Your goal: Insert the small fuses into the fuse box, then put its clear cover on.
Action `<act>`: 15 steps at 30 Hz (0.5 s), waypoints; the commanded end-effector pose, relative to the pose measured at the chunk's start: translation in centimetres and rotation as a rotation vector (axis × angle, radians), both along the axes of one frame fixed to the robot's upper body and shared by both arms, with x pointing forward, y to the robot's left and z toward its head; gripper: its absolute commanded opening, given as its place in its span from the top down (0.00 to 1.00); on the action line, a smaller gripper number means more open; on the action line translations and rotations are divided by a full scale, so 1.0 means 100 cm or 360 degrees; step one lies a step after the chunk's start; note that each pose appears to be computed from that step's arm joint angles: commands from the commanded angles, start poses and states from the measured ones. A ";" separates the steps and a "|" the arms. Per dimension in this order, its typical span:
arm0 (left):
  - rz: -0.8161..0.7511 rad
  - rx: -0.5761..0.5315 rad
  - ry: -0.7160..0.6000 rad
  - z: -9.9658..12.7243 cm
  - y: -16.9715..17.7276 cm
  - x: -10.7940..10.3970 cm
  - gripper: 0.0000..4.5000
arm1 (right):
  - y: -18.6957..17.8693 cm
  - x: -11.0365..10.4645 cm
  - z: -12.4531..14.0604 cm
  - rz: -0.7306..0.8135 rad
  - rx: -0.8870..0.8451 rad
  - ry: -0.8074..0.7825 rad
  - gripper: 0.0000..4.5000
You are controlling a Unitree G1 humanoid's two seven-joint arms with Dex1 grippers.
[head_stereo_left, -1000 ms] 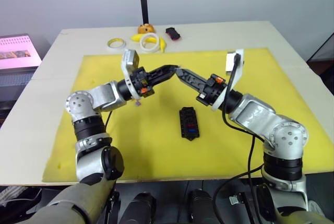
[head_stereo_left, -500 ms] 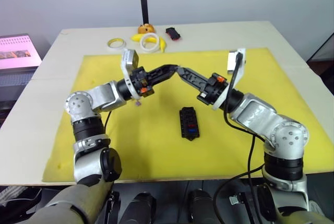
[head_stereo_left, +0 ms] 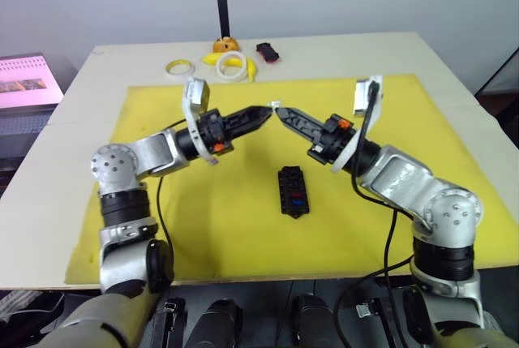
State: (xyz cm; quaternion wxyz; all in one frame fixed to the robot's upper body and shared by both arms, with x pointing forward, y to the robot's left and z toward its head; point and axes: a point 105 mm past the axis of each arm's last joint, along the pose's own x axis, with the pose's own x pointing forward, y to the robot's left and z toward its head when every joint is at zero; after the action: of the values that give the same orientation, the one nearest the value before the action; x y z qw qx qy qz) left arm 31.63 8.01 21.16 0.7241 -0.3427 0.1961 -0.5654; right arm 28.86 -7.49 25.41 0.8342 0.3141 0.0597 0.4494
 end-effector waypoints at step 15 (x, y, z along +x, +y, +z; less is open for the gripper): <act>-0.0577 0.0943 -0.1590 -0.048 -0.002 -0.026 0.01 | -0.042 -0.019 -0.037 0.0593 -0.1741 -0.0889 1.00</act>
State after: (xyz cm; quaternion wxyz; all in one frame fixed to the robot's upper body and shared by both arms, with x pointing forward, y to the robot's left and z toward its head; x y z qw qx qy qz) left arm 29.21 8.19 16.01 0.7000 0.1817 0.0635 -0.6877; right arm 27.07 -12.09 21.35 0.7909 -0.2492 0.1401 0.5411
